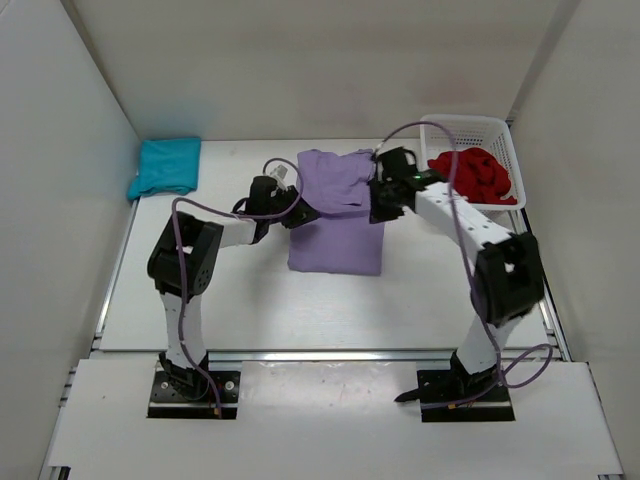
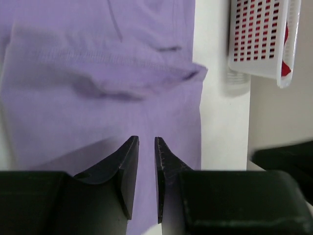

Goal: Fold and stack the t-shirts
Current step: Fold the folded rectangular tshirt in 1/3 of the way, then grab one side of the 2/3 rectangular tshirt with both arms, then fold the long partially folded tshirt into a neat square

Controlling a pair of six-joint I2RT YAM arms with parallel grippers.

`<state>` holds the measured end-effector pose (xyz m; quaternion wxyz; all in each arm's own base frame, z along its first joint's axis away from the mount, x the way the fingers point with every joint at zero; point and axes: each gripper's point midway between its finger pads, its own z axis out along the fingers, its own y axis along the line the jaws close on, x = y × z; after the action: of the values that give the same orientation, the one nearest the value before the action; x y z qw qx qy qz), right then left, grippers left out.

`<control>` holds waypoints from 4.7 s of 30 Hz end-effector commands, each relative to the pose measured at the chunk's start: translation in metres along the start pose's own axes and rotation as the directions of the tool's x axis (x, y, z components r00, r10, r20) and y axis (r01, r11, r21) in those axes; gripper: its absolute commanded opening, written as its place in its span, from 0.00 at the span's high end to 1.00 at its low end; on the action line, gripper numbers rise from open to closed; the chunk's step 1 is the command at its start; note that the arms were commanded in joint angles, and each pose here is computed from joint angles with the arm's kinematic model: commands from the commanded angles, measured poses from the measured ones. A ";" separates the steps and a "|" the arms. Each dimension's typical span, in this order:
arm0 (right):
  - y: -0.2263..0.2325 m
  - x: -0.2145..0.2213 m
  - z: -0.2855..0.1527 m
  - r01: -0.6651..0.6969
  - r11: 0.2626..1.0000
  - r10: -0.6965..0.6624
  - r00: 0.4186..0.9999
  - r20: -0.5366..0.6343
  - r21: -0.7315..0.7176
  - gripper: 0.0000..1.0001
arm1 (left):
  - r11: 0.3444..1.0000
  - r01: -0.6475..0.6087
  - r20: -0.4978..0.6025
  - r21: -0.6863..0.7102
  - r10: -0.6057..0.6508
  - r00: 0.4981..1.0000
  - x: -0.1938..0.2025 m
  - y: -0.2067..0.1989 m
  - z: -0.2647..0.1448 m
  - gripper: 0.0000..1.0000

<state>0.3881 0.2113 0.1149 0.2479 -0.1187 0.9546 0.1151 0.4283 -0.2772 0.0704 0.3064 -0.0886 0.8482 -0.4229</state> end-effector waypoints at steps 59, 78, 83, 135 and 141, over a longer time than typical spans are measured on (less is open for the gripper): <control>-0.036 0.124 0.028 -0.478 0.790 0.553 0.826 0.109 -0.384 0.74 | 0.964 -0.086 -0.075 -0.252 0.069 0.995 0.094 0.083 -0.083 0.57; 0.021 0.239 -0.028 -0.412 0.845 0.444 0.896 0.017 -0.340 1.00 | 0.969 -0.096 -0.166 -0.226 0.059 0.984 0.190 0.079 -0.194 1.00; 0.040 0.212 -0.069 -0.338 0.848 0.413 0.905 0.107 -0.408 1.00 | 0.994 -0.061 -0.010 -0.092 0.060 0.998 0.160 0.025 -0.227 1.00; 0.004 -0.149 0.126 -0.184 0.882 0.220 0.975 0.033 -0.434 1.00 | 0.984 0.157 0.198 -0.083 -0.138 0.970 -0.159 0.067 -0.003 0.54; -0.016 -0.127 0.156 -0.237 0.882 0.246 0.969 -0.031 -0.408 1.00 | 0.971 0.232 0.157 -0.059 -0.221 0.963 -0.148 0.091 0.011 0.49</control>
<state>0.5752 0.2491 0.0553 0.2249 -0.0409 0.9154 0.3312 0.5615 -0.1521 0.0466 0.3209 -0.2371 0.8367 -0.3752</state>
